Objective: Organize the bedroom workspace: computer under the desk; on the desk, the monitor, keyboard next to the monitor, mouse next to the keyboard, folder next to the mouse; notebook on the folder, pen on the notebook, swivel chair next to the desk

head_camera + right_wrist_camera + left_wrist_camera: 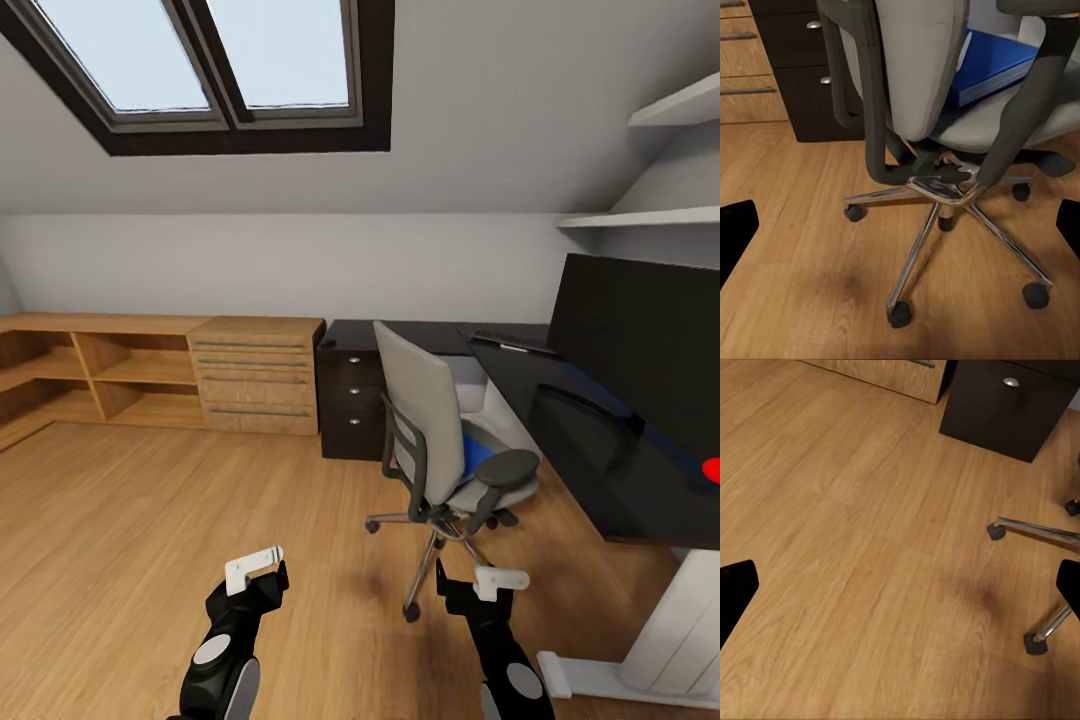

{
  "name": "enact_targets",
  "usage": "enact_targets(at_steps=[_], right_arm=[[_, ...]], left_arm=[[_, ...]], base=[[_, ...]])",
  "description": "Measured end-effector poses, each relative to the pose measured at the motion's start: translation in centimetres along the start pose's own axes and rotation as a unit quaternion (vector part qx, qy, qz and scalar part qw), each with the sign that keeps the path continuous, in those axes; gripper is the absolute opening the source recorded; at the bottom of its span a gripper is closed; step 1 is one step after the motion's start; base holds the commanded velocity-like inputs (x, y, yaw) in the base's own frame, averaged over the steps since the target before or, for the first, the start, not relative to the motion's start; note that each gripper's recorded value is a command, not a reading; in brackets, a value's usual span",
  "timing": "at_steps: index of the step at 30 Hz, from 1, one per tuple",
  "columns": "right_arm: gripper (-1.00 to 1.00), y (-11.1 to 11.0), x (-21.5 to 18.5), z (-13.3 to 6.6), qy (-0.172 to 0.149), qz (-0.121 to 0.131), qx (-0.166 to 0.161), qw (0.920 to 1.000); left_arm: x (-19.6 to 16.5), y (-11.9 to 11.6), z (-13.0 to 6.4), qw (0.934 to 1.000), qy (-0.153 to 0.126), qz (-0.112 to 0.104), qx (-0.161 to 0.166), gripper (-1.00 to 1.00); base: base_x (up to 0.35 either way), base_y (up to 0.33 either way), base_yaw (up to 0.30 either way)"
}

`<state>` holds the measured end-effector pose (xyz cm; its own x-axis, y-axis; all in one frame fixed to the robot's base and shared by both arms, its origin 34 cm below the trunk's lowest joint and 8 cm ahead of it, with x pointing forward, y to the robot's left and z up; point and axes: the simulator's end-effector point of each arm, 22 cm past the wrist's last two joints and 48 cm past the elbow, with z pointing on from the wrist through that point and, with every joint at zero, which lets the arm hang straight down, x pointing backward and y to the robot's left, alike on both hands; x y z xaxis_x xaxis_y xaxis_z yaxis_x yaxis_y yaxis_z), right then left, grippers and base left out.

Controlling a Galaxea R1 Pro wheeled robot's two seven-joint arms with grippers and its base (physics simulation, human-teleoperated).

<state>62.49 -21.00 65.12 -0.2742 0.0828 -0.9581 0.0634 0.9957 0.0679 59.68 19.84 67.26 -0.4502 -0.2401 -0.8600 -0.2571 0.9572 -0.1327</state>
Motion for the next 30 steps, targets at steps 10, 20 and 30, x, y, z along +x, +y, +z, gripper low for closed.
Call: enact_targets(at_steps=[10,20,30], right_arm=[[1.00,-0.1,2.7,0.2,0.006,-0.003,-0.002,1.0000],[1.00,-1.9,5.6,1.7,0.013,-0.010,0.012,0.9998],[1.00,-8.3,5.3,8.5,0.029,0.010,0.073,0.9969]], left_arm=[[1.9,0.4,0.7,1.0000,0.000,0.000,0.000,1.00],[3.6,0.8,1.4,1.0000,-0.003,-0.001,0.000,1.00],[4.9,1.0,1.7,1.0000,-0.007,-0.003,0.003,1.00]], base=[[0.000,0.000,0.000],[0.000,0.000,0.000],[0.000,0.000,0.000]])
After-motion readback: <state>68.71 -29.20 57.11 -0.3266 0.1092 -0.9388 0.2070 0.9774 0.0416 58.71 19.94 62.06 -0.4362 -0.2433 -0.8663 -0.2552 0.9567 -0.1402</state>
